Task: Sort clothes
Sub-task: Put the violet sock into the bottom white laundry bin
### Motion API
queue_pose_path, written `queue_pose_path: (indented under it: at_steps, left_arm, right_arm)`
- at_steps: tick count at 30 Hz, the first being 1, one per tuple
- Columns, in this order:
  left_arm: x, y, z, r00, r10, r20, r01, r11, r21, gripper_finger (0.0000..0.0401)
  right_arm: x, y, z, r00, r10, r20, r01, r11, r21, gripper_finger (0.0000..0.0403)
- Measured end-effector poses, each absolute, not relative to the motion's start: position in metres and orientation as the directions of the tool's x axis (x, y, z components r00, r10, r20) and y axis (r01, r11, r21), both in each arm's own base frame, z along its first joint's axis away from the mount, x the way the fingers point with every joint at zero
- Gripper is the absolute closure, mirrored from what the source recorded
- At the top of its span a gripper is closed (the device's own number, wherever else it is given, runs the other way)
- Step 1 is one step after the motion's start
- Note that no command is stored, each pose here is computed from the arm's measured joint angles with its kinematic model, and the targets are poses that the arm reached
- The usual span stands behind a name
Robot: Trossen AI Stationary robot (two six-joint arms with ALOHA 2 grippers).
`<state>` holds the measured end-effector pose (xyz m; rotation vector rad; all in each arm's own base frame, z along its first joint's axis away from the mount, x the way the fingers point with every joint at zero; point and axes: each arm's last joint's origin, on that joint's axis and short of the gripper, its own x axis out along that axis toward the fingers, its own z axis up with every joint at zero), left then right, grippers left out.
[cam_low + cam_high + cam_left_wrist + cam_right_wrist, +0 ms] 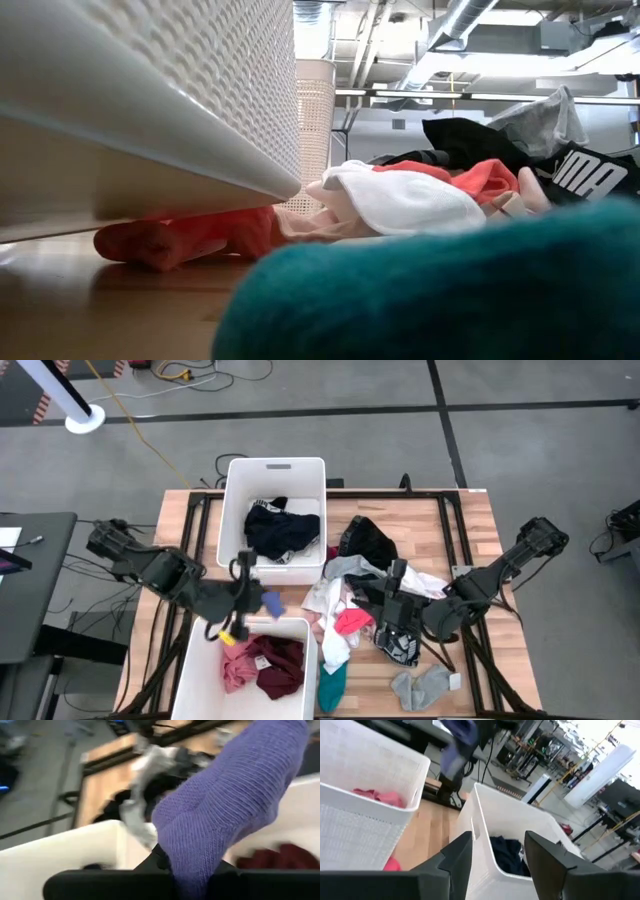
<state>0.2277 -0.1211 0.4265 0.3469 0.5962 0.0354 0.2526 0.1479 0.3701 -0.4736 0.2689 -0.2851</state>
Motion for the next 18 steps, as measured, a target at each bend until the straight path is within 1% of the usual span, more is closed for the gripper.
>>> queue_pose_path:
  at_steps: [6, 12, 18]
  left_arm:
    - [0.215, -0.143, 0.422, 0.799, -0.019, -0.601, 0.2, 0.951, 0.237, 0.04]
    - [0.204, -0.16, 0.421, 0.756, -0.168, -0.632, 0.323, 0.936, 0.138, 0.04]
    - [0.206, -0.164, 0.398, 0.708, -0.158, -0.689, 0.32, 0.941, 0.112, 0.04]
  right_arm:
    - [0.251, 0.146, 0.363, 0.911, -0.34, -0.235, 0.203, 0.864, -0.461, 0.0211]
    - [0.248, 0.145, 0.358, 0.896, -0.35, -0.274, 0.205, 0.872, -0.446, 0.0211]
    - [0.247, 0.144, 0.354, 0.884, -0.358, -0.299, 0.21, 0.879, -0.429, 0.0211]
